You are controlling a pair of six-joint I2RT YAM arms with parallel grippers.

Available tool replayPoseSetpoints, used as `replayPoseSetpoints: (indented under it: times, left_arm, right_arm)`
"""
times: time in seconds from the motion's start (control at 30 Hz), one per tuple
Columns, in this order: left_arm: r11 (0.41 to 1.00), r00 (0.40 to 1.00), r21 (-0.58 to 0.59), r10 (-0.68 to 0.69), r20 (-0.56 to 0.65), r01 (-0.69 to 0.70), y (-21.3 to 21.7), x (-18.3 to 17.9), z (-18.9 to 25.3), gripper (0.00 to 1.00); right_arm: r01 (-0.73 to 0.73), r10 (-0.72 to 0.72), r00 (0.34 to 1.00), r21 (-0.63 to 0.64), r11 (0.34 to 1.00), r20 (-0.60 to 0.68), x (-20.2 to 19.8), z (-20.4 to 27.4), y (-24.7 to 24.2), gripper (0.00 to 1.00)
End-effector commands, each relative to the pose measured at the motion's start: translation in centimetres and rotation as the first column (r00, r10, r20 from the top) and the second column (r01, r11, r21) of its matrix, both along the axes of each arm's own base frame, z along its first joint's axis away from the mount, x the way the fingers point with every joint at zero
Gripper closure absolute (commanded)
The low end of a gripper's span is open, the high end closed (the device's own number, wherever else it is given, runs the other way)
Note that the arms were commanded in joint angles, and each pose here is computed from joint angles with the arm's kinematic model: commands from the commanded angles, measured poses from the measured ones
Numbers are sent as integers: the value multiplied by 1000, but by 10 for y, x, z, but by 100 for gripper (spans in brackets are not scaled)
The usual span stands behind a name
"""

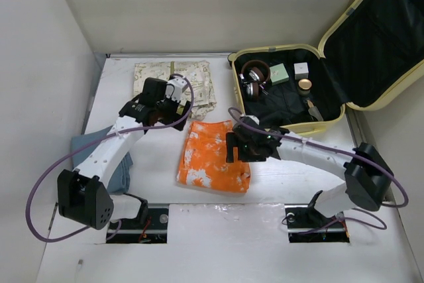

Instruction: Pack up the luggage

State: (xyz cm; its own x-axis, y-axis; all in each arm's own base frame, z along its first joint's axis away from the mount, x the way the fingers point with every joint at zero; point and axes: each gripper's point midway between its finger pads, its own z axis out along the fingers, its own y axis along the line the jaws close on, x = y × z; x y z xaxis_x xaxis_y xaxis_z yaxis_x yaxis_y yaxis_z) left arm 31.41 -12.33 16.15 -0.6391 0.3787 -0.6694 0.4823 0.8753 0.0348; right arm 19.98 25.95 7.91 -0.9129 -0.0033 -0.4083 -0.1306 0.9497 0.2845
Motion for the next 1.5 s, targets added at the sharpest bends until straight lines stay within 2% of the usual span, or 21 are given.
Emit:
replayPoseSetpoints:
  times: [0.0, 0.13, 0.3, 0.4, 0.5, 0.53, 0.57, 0.63, 0.67, 0.7, 0.77, 0.87, 0.97, 1.07, 1.13, 1.17, 1.3, 1.37, 1.43, 1.47]
  left_arm:
    - [1000, 999, -31, -2, 48, 3, -1, -1, 15, 0]
    - [1000, 999, -31, -2, 48, 3, 0, -3, 16, 0]
    - [999, 998, -35, -2, 58, 4, 0, -4, 20, 0]
    - [999, 998, -44, -8, 66, 11, -1, -5, 23, 0]
    - [999, 997, -47, -7, 75, 11, -1, -6, 26, 0]
    - [999, 996, -50, -7, 83, 11, -1, -7, 29, 0]
    - [999, 996, -44, -14, 87, 18, 0, -6, 29, 0]
    - [999, 995, -47, -14, 95, 18, 0, -7, 32, 0]
    - [999, 995, -47, -14, 95, 18, 0, -7, 32, 0]
    - [999, 994, -51, -13, 105, 19, 0, -8, 35, 0]
    - [999, 995, -47, -14, 95, 18, 1, -9, 31, 0]
    - [999, 994, -51, -13, 105, 19, 0, -8, 33, 0]
    - [999, 993, -41, -12, 119, 17, 2, -7, 35, 0]
    - [999, 991, -33, 0, 132, 4, 5, -4, 37, 0]
    - [1000, 991, -24, 10, 135, -7, 7, -4, 37, 0]
    - [1000, 990, -16, 19, 138, -17, 9, -3, 37, 0]
    - [998, 984, 14, 62, 170, -65, 19, 4, 42, 0]
    - [996, 979, 28, 83, 187, -89, 23, 7, 47, 0]
    - [992, 975, 55, 99, 199, -112, 30, 9, 47, 0]
    - [992, 977, 59, 99, 191, -112, 31, 7, 46, 0]
  right_arm:
    - [87, -82, 994, -60, 994, 71, 19, -11, -1, 1]
    - [45, -44, 999, -74, 996, 8, 13, -43, 8, 0]
    - [62, -68, 997, -134, 989, -43, 6, -72, 3, 0]
    - [13, -30, 995, -182, 983, -94, -4, -95, 3, 0]
    - [-50, 29, 990, -154, 987, -140, -17, -116, 13, 3]
    - [-68, 57, 989, -75, 995, -140, -17, -116, 28, 15]
    - [-58, 47, 985, -61, 996, -166, -27, -125, 23, 27]
    - [-53, 51, 983, -4, 999, -178, -32, -129, 29, 58]
    - [-57, 61, 986, 34, 998, -158, -29, -125, 36, 87]
    - [-72, 77, 987, 40, 997, -144, -27, -124, 38, 99]
    - [-114, 120, 984, 58, 992, -128, -24, -118, 46, 100]
    - [-208, 213, 976, 105, 972, -39, -8, -91, 69, 100]
    - [-294, 279, 954, 156, 943, 107, 15, -41, 96, 100]
    - [-353, 320, 920, 122, 928, 226, 39, 14, 110, 100]
    - [-396, 376, 890, 29, 918, 257, 48, 33, 105, 100]
    - [-413, 386, 869, 24, 910, 309, 61, 59, 116, 100]
    - [-457, 444, 818, -55, 888, 366, 89, 98, 111, 100]
    - [-437, 438, 824, -89, 895, 360, 111, 110, 90, 100]
    - [-430, 443, 799, -128, 894, 406, 137, 138, 79, 100]
    - [-396, 421, 813, -148, 906, 403, 153, 145, 57, 100]
